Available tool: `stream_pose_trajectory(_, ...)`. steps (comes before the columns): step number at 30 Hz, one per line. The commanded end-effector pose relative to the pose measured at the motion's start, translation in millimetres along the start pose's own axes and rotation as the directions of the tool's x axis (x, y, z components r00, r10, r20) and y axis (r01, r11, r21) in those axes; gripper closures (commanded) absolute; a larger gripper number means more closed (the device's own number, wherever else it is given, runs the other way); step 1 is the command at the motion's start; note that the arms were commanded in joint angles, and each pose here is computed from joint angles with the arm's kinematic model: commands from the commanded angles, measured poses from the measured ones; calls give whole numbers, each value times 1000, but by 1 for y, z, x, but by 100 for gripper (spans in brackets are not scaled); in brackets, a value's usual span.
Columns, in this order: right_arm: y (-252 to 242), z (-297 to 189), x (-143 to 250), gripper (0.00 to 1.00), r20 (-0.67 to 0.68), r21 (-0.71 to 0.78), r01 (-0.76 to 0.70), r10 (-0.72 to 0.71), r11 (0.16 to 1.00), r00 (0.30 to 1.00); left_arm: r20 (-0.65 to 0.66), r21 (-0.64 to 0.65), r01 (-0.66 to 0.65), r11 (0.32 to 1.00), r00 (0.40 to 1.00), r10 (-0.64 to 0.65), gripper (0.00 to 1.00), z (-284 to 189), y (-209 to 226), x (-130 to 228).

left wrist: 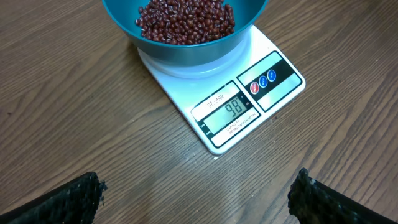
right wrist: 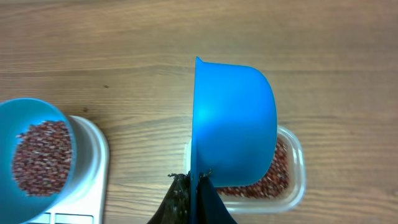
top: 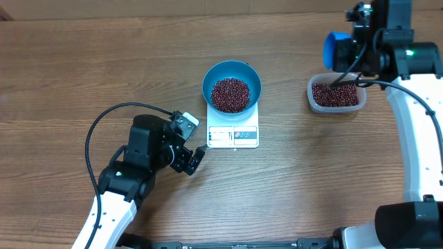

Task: Scoop item into bowl and weigh 150g on scale
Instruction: 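Lift the empty scoop away from the bowl toward the bean tub, then lower the scoop into the bean tub with the right gripper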

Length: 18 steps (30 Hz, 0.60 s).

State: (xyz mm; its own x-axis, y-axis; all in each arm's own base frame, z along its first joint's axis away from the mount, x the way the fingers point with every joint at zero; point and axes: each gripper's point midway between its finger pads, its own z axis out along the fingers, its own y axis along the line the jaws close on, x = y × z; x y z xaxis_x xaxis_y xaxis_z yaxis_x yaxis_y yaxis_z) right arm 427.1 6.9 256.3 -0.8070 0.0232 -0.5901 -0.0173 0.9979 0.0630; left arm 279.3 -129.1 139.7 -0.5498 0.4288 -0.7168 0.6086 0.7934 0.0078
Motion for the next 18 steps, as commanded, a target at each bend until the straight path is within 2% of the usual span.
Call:
stream_pose_trajectory(1,-18,6,11,96,-31,45,-32,33,998,999,8,-3,0,1000,1000,0,0,-2,0,0)
stream_pose_trajectory(18,-59,52,60,96,-233,243,4,54,970,971,8,-3,0,1000,1000,0,0,-2,0,0)
